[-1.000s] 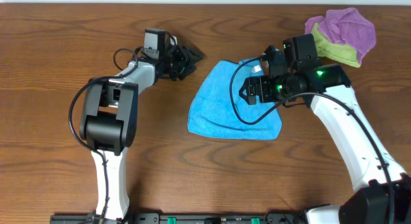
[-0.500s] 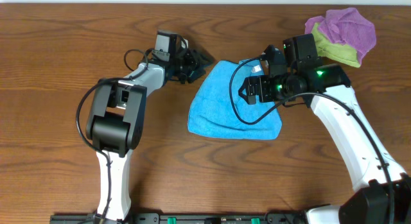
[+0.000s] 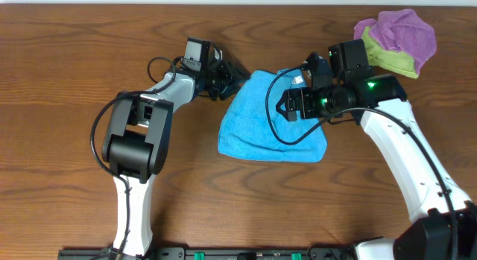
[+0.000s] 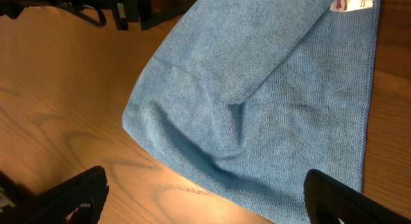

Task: Fold the cloth
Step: 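Move the left gripper to the cloth's upper-left edge and grasp it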

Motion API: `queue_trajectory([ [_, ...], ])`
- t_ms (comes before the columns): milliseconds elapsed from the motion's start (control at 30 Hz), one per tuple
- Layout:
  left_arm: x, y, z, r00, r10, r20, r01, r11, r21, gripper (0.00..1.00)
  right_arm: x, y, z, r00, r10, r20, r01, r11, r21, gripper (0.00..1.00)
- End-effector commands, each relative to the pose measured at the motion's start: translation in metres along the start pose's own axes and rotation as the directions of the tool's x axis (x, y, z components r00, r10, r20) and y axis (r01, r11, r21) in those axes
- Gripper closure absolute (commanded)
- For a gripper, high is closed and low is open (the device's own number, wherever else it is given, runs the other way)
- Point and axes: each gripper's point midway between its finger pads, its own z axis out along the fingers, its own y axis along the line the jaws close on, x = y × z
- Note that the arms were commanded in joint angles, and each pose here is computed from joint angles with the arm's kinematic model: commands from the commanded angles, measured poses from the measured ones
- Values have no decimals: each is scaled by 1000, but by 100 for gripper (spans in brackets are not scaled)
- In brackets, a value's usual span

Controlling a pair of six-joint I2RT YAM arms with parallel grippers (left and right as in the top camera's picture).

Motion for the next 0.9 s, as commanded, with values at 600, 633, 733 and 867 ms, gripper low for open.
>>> queue_trajectory([
  [600, 25, 30, 18, 994, 106, -27, -109, 977, -183, 91, 0, 11, -3, 1000, -18, 10, 18, 999, -39, 4],
  [633, 22, 32, 17, 994, 105, -16, -106, 976, -191, 94, 1, 11, -3, 1000, -16, 5, 16, 999, -38, 3],
  [733, 12, 33, 13, 993, 113, 12, -109, 976, -188, 94, 6, 10, -3, 1000, -11, -17, 11, 999, -33, 4],
  [867, -5, 33, 4, 993, 108, 46, -100, 981, -165, 94, 10, 3, -2, 999, -24, -29, 24, 1000, 5, 4],
])
